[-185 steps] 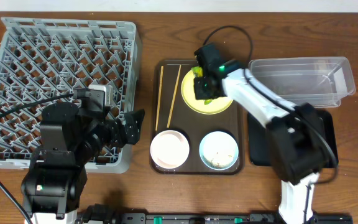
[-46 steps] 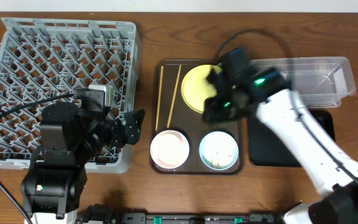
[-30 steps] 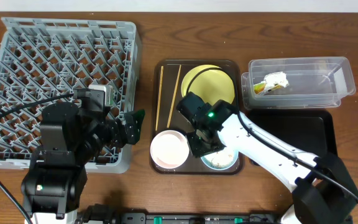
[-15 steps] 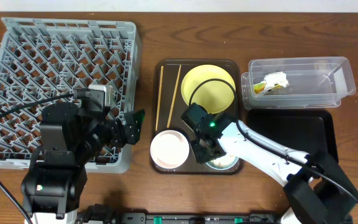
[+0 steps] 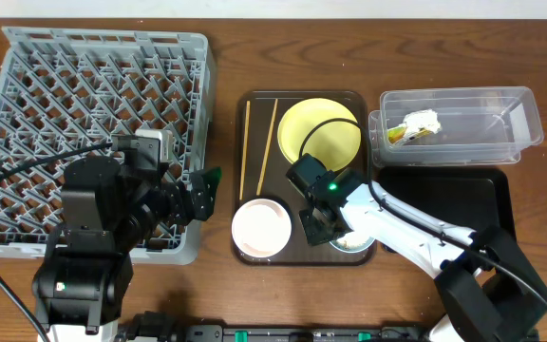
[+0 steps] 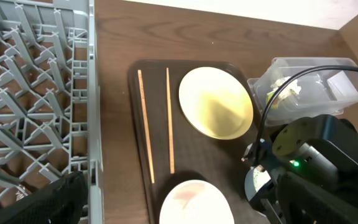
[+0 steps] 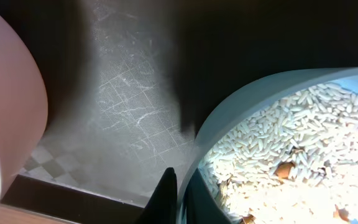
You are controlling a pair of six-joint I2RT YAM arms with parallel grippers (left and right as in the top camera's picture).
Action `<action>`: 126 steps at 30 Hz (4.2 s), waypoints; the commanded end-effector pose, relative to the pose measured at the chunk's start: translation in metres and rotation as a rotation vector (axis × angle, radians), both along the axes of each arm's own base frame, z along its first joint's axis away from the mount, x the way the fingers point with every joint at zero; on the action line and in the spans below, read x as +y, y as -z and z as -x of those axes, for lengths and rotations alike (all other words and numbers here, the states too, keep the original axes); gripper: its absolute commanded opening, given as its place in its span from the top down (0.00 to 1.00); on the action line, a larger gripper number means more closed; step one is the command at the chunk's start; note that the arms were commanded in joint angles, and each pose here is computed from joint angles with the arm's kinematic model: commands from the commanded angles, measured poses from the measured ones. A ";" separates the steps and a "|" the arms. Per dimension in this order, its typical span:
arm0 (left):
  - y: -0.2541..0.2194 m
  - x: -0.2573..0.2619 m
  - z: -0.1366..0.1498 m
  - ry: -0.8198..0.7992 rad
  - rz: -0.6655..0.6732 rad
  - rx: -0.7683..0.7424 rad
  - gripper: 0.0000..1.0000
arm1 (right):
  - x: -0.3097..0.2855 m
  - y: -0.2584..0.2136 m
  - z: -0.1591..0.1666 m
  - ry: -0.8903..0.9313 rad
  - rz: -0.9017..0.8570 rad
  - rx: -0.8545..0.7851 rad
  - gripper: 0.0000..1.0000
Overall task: Sort waste into correct bins and load items into the dishwasher
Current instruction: 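Grasp the rim of the light-blue rice bowl with the right gripper, then tip the blue bowl over the black tray to dump the rice, then return the empty blue bowl to the brown tray and release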
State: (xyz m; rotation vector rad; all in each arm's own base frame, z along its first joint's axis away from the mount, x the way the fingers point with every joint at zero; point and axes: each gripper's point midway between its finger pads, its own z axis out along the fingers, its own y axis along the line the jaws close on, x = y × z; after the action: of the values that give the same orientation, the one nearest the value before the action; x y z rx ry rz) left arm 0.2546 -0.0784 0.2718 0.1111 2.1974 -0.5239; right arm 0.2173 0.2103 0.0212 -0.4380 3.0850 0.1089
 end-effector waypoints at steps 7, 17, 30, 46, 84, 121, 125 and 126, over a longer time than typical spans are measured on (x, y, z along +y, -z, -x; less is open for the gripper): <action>-0.010 -0.002 0.000 0.006 0.014 -0.021 0.02 | 0.021 -0.080 -0.040 0.104 -0.381 -0.054 0.99; -0.010 -0.002 0.000 0.006 0.014 -0.021 0.02 | -0.060 -0.136 -0.076 0.405 -0.674 -0.031 0.99; -0.010 -0.002 0.000 0.006 0.014 -0.021 0.02 | -0.137 -0.148 -0.092 0.504 -1.189 -0.071 0.99; -0.010 -0.002 0.000 0.006 0.014 -0.021 0.02 | -0.164 -0.156 -0.074 0.410 -1.474 -0.292 0.99; -0.010 -0.002 0.000 0.006 0.014 -0.021 0.02 | -0.183 -0.138 -0.073 0.492 -1.394 -0.319 0.99; -0.010 -0.002 0.000 0.006 0.014 -0.022 0.02 | -0.141 -0.140 -0.075 0.417 -1.317 -0.185 0.99; -0.010 -0.002 0.000 0.006 0.014 -0.021 0.02 | -0.100 -0.143 -0.072 0.269 -1.137 -0.172 0.98; -0.010 -0.002 0.000 0.006 0.014 -0.021 0.02 | -0.090 -0.142 -0.072 0.241 -1.067 -0.173 0.98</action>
State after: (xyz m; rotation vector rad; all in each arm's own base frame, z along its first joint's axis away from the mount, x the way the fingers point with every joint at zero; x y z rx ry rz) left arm 0.2546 -0.0784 0.2718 0.1111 2.1974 -0.5239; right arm 0.2850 0.0999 0.1541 0.1233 2.2793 1.6691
